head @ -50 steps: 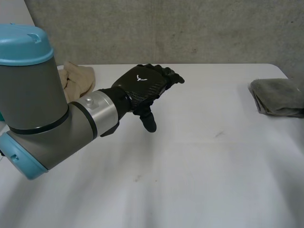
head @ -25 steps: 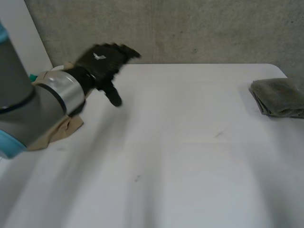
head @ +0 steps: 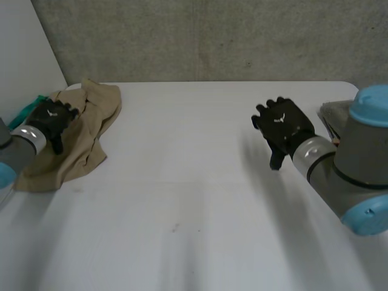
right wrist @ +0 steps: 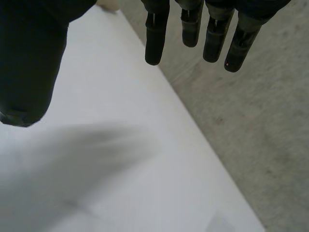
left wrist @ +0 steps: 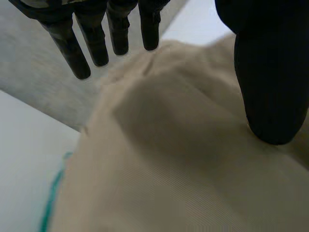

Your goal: Fold the laundry.

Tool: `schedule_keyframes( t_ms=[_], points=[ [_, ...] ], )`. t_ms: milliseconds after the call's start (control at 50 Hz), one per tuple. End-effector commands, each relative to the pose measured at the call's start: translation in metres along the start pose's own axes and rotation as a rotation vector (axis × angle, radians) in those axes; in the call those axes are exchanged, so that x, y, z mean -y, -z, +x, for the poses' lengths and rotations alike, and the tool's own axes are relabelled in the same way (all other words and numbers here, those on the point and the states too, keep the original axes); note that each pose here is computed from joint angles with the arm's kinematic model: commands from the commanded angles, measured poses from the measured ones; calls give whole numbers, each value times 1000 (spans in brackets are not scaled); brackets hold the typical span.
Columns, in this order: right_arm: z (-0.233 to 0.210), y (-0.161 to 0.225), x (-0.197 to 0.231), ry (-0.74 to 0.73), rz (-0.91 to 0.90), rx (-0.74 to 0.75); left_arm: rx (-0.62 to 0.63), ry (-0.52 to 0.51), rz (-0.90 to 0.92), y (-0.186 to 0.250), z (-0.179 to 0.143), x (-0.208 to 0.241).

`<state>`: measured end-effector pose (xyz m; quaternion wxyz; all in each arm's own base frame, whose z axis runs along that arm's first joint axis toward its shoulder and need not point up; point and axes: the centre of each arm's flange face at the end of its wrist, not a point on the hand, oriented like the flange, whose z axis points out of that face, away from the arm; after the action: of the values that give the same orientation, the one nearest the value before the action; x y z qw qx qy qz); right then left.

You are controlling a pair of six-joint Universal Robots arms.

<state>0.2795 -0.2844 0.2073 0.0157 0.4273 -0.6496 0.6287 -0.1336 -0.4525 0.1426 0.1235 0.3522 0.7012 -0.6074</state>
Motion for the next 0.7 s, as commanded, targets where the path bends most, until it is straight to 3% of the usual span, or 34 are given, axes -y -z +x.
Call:
schedule_keyframes(
  t_ms=[20, 160, 260, 280, 340, 360, 440, 540, 640, 700],
  points=[
    [-9, 6, -19, -12, -54, 35, -33, 20, 11, -11, 14, -8],
    [8, 8, -21, -20, -63, -8, -30, 72, 137, 2, 37, 48],
    [25, 11, -15, -24, -44, -56, -88, 250, 236, 42, 50, 103],
    [27, 11, -13, -25, -40, -61, -134, 324, 258, 57, 63, 118],
    [34, 14, -7, -23, -24, -86, -250, 412, 286, 84, 96, 142],
    [36, 15, -6, -22, -20, -93, -346, 443, 303, 106, 124, 156],
    [51, 16, -4, -21, -15, -135, -582, 412, 352, 158, 195, 175],
    [57, 16, -3, -20, -9, -149, -710, 366, 341, 187, 244, 173],
    [55, 17, -4, -19, -13, -140, -682, 324, 371, 198, 239, 184],
    [56, 17, -3, -12, -9, -140, -549, 330, 389, 195, 208, 196]
  ],
)
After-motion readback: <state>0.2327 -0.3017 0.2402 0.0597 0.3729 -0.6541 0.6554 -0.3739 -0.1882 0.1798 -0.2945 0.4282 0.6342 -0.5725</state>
